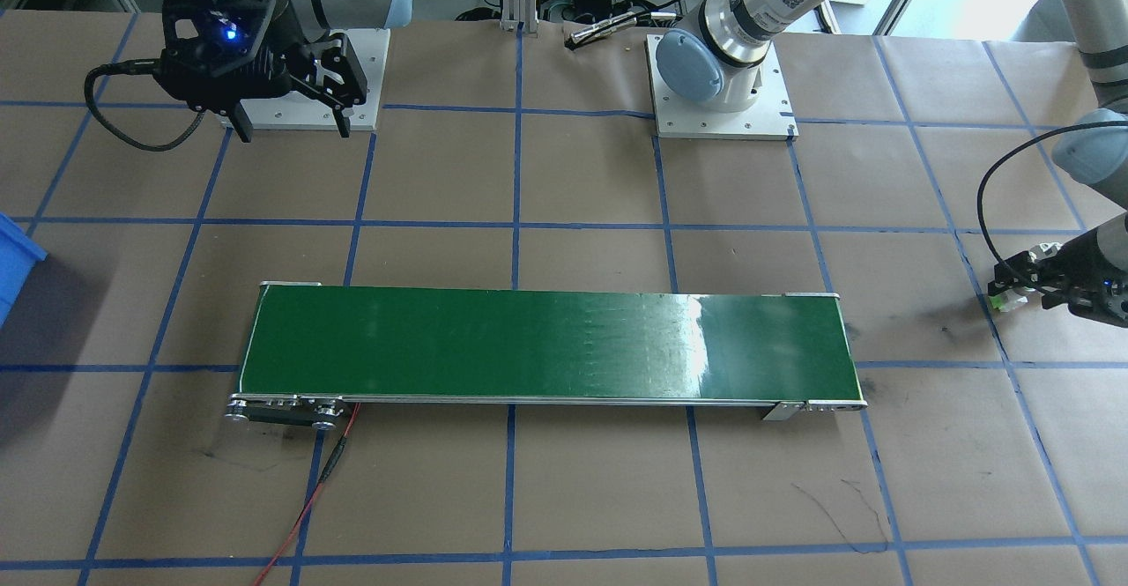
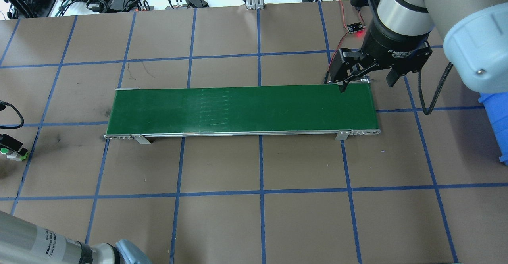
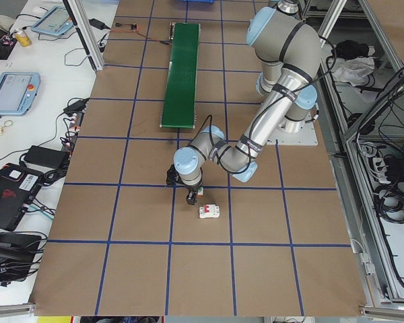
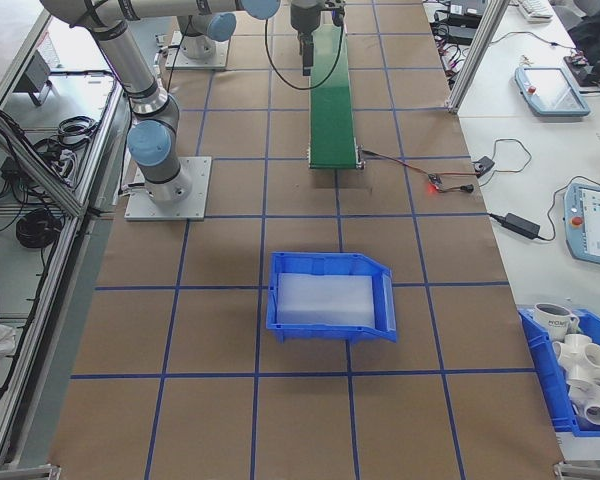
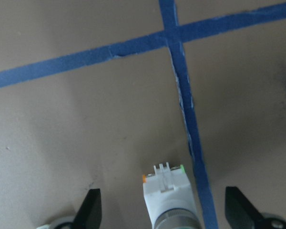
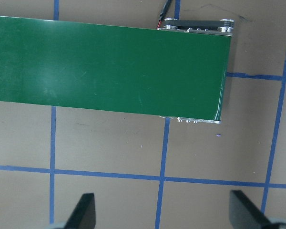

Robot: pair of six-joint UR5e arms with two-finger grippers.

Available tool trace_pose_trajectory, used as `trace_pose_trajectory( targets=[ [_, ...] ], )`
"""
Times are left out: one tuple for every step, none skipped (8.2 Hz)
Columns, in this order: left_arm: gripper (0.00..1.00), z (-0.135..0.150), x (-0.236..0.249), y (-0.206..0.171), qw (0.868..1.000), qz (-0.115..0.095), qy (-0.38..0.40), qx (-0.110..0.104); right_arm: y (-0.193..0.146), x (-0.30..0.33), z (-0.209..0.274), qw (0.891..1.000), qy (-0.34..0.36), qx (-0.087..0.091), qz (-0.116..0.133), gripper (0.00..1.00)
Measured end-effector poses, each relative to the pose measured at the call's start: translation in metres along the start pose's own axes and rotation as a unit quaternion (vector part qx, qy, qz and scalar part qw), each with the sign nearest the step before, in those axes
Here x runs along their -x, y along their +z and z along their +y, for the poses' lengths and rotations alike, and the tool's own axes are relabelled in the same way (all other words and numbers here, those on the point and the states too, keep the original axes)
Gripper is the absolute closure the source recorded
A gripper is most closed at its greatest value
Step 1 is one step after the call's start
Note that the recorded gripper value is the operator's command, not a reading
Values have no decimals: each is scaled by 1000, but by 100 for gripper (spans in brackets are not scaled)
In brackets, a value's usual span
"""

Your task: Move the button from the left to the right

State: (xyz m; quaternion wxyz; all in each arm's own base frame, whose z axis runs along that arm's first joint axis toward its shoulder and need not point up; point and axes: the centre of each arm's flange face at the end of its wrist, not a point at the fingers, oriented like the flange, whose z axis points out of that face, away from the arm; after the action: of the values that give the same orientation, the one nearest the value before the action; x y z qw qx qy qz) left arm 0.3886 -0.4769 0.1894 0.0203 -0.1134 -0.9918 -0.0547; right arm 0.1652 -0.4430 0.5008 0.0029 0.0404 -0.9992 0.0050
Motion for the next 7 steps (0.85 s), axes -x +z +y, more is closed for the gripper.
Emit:
trace_pose_trajectory(
  targets=[
    [33,-1,1,2,1000,-1,-1,-1,0,0,0,1000,0,0,0,0],
    [43,-1,1,2,1000,-2,-2,-2,0,0,0,1000,0,0,0,0],
    [46,-1,1,3,1000,-1,-4,-2,0,0,0,1000,0,0,0,0],
    [46,-1,1,4,1000,0,-11,-1,0,0,0,1000,-1,0,0,0],
    [51,-1,0,5,1000,2,-20,0,0,0,0,1000,-1,0,0,0],
    [54,-1,0,5,1000,3,-27,0,0,0,0,1000,-1,0,0,0],
    [67,-1,0,5,999,3,-33,0,0,0,0,1000,-1,0,0,0]
  ],
)
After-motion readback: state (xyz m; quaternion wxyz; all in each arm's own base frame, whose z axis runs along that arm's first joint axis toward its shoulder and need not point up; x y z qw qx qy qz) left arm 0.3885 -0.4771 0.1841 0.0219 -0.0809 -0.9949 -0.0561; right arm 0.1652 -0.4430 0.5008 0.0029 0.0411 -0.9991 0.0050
